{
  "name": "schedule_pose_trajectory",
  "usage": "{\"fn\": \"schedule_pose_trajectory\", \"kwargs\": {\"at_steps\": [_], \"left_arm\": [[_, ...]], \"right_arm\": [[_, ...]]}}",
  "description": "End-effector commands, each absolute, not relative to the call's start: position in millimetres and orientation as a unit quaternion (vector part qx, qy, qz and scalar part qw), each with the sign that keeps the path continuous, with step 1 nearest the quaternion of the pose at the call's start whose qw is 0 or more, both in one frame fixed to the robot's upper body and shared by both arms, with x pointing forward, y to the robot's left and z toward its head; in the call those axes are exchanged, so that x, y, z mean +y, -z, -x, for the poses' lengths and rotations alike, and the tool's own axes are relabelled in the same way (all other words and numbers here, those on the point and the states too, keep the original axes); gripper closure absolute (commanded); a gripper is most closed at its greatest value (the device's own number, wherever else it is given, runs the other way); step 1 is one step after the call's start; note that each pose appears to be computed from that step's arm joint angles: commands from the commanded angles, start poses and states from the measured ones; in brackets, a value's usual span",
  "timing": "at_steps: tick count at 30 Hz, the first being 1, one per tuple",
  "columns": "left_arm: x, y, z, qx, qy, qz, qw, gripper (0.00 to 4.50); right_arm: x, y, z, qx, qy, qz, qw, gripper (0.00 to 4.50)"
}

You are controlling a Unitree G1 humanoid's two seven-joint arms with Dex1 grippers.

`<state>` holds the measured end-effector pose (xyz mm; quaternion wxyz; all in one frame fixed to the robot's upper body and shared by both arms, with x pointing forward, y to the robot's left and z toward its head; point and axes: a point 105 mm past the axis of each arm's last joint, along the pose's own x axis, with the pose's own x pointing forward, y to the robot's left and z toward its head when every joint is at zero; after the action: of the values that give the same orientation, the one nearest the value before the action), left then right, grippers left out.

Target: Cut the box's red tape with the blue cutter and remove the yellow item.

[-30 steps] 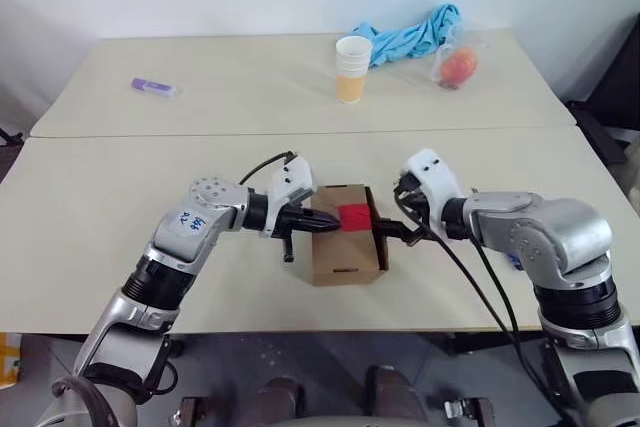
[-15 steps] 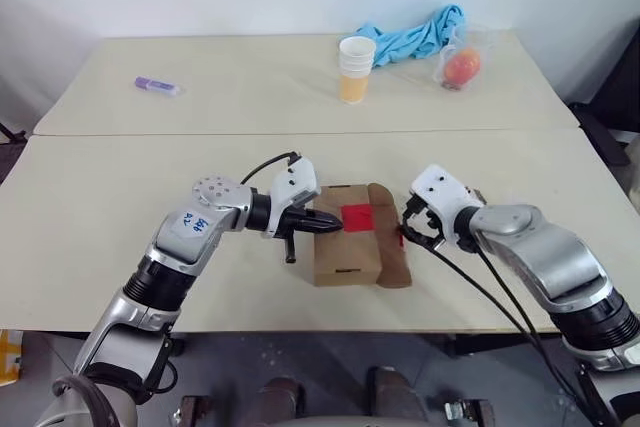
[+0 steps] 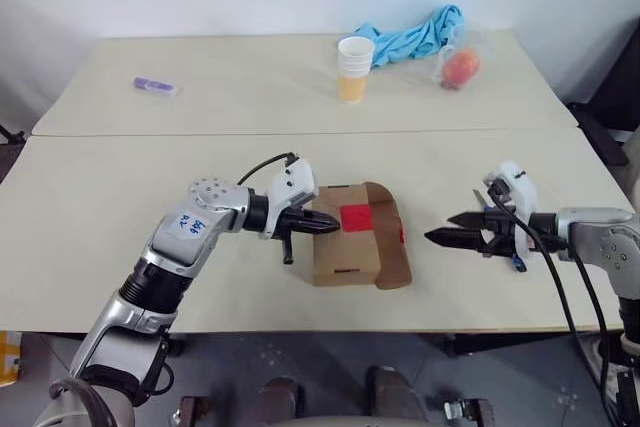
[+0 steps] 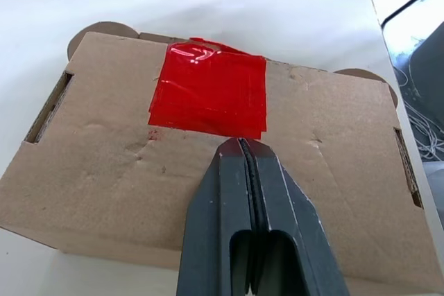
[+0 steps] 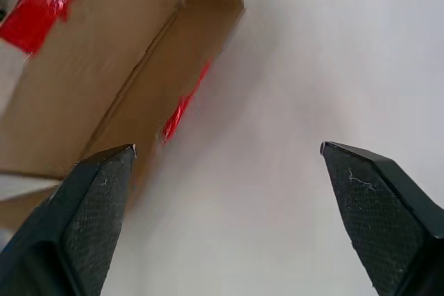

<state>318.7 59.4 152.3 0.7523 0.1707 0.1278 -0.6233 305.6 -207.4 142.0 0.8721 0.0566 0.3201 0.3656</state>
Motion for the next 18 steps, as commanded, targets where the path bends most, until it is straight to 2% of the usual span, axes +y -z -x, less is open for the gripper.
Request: {"fn": "schedule_pose_trajectory", "kwargs": {"at_steps": [1,8,9,11,13,18], "left_arm": [[67,-127,-318,0.182,0.611,-0.170,0.752,4.50],[64,-128,-316,0.181,0.612,-0.167,0.751,4.50],[65,-128,-316,0.181,0.612,-0.167,0.752,4.50],[66,-128,-316,0.182,0.610,-0.167,0.753,4.50],[67,-129,-316,0.182,0.608,-0.167,0.755,4.50],[68,-130,-316,0.183,0.606,-0.167,0.756,4.50]], "right_arm": [[-190,-146,-310,0.322,-0.405,-0.095,0.851,0.05],[-163,-123,-314,0.371,-0.435,-0.107,0.813,0.05],[-159,-122,-315,0.373,-0.439,-0.111,0.810,0.21],[-153,-120,-319,0.377,-0.441,-0.127,0.804,0.61],[-147,-119,-322,0.379,-0.448,-0.139,0.797,1.21],[-135,-109,-323,0.405,-0.460,-0.136,0.778,2.98]]}}
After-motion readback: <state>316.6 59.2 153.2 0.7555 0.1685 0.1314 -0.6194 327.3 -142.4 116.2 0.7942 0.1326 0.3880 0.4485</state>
